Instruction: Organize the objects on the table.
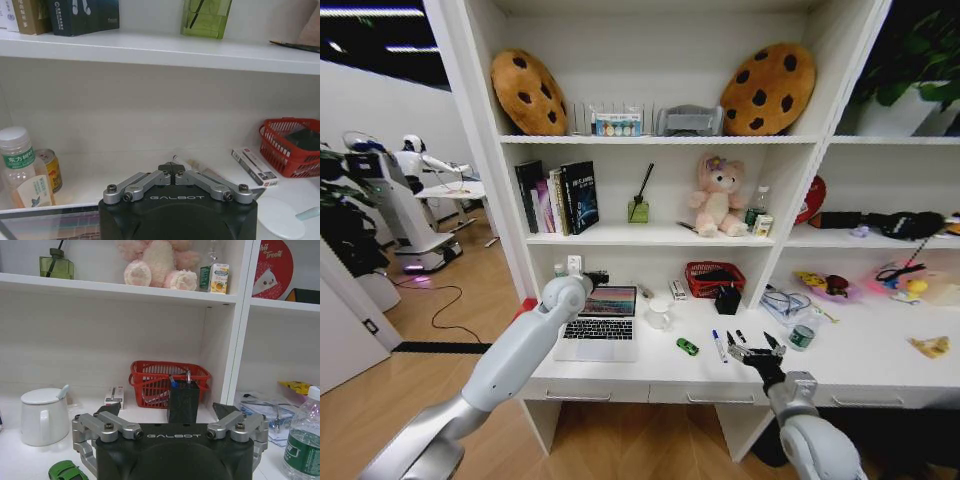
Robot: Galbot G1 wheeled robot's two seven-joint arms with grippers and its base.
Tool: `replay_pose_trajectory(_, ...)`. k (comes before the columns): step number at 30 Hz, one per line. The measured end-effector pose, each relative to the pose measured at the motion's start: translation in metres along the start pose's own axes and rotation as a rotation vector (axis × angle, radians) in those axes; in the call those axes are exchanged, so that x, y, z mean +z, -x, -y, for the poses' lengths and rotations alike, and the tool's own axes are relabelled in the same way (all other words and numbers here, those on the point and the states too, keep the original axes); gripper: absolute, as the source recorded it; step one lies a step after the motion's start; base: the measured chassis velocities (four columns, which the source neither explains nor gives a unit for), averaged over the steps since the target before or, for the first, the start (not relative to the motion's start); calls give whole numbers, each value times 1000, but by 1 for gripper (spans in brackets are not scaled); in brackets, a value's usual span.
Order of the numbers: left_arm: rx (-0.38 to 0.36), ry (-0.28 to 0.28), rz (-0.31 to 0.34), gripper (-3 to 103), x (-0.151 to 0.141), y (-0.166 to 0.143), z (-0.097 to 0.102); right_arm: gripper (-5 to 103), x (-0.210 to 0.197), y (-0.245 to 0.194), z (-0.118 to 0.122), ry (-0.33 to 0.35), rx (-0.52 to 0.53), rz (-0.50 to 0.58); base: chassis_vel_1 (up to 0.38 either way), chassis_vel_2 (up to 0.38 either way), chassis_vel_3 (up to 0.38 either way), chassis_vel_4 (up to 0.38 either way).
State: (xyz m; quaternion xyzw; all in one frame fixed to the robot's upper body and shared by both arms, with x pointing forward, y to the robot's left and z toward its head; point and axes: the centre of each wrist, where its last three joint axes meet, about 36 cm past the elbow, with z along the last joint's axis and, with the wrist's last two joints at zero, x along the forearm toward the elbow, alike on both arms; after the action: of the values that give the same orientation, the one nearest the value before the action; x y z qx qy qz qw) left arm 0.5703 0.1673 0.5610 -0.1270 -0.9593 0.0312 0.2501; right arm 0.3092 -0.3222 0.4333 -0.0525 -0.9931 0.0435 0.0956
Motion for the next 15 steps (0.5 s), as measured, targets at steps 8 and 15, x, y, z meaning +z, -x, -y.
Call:
replay_pose_trajectory(8, -3, -13, -35, 0, -2, 7, -10, 100, 2, 1, -3, 10, -2, -3, 0, 0, 0, 0)
replay_pose_trajectory(15, 13, -21, -26, 0, -18, 19, -7, 100, 3, -1, -5, 9, -6, -13, 0, 0, 0, 0)
